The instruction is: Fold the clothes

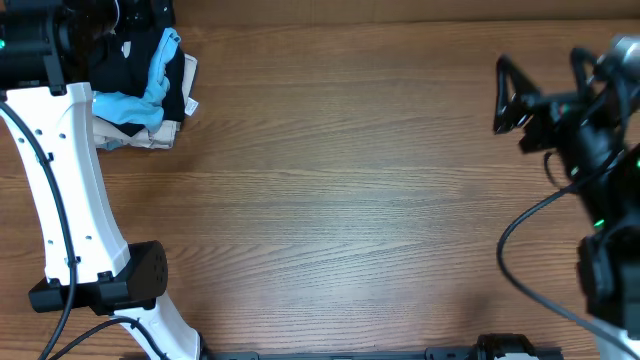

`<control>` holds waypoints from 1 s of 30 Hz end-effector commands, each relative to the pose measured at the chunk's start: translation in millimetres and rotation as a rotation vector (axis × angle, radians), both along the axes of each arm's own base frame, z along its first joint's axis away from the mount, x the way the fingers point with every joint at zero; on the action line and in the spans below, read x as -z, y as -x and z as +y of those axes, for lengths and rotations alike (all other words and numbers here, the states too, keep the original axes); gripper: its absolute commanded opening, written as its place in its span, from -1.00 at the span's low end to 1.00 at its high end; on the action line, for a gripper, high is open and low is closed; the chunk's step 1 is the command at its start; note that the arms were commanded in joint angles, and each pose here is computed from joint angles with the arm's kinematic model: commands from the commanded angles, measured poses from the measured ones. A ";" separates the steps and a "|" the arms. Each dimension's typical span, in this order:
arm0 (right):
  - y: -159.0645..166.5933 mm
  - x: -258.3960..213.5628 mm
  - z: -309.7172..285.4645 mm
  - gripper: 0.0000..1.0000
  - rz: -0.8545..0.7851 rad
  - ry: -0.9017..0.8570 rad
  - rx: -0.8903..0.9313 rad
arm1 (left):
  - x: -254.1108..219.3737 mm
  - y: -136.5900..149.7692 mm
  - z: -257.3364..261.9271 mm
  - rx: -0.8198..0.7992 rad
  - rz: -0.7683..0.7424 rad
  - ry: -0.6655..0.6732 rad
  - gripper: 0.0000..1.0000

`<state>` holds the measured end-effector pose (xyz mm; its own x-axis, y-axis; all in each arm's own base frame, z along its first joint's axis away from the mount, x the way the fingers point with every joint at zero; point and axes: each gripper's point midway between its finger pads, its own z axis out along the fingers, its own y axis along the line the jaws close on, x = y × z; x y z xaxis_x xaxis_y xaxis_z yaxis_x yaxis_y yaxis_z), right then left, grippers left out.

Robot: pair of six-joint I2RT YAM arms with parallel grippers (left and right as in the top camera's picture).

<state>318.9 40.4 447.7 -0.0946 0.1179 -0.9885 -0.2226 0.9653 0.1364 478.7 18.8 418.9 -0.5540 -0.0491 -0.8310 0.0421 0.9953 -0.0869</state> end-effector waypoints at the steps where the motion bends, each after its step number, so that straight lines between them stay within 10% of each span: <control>1: 12.0 21.6 5.5 1.00 -0.033 -0.001 -0.022 | 1.2 -0.4 -1.4 0.003 0.004 0.015 1.00; 30: 91.2 74.4 16.9 1.00 -0.530 -0.039 -0.059 | 1.2 -0.4 -1.4 0.003 0.004 0.015 1.00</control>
